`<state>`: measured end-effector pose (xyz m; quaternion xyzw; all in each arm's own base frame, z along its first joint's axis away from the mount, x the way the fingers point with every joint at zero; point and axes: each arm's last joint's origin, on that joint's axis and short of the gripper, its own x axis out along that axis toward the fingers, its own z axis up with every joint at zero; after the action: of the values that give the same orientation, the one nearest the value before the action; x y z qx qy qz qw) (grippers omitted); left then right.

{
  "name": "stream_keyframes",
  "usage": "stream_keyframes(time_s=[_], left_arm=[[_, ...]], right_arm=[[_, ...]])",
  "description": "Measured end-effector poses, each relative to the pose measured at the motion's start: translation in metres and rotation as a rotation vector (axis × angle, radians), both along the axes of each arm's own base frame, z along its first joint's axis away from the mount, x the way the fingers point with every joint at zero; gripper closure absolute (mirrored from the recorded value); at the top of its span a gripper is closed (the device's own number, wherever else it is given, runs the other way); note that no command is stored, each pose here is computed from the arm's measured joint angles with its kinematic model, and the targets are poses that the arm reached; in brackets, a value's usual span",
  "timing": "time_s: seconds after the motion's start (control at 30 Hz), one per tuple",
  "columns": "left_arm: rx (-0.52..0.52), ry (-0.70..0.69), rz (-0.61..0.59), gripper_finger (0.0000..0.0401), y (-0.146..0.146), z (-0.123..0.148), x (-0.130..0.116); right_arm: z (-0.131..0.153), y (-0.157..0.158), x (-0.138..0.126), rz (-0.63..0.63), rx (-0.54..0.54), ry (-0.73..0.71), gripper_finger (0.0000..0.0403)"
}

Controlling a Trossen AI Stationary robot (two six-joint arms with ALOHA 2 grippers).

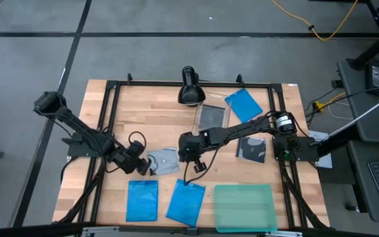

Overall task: Pick & place jewel cases by type
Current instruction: Put the left black CD case into the transparent bin

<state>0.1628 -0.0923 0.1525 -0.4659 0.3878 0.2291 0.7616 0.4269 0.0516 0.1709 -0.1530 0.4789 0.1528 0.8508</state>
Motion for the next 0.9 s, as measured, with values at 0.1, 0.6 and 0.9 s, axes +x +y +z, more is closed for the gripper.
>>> stream_keyframes(time_s=[0.1,0.6,0.9], left_arm=[[0.003,0.001,0.02,0.0256,0.001,-0.002,-0.001],[0.019,0.081,0.076,0.0249,-0.002,-0.021,0.005],[0.014,0.042,0.142,0.0225,-0.006,-0.032,0.016]], right_arm=[[-0.007,0.0,0.002,0.0,0.0,0.011,0.0397],[-0.033,0.002,0.008,0.017,0.037,0.042,0.0397],[-0.041,0.003,0.011,0.034,0.067,0.042,0.0397]])
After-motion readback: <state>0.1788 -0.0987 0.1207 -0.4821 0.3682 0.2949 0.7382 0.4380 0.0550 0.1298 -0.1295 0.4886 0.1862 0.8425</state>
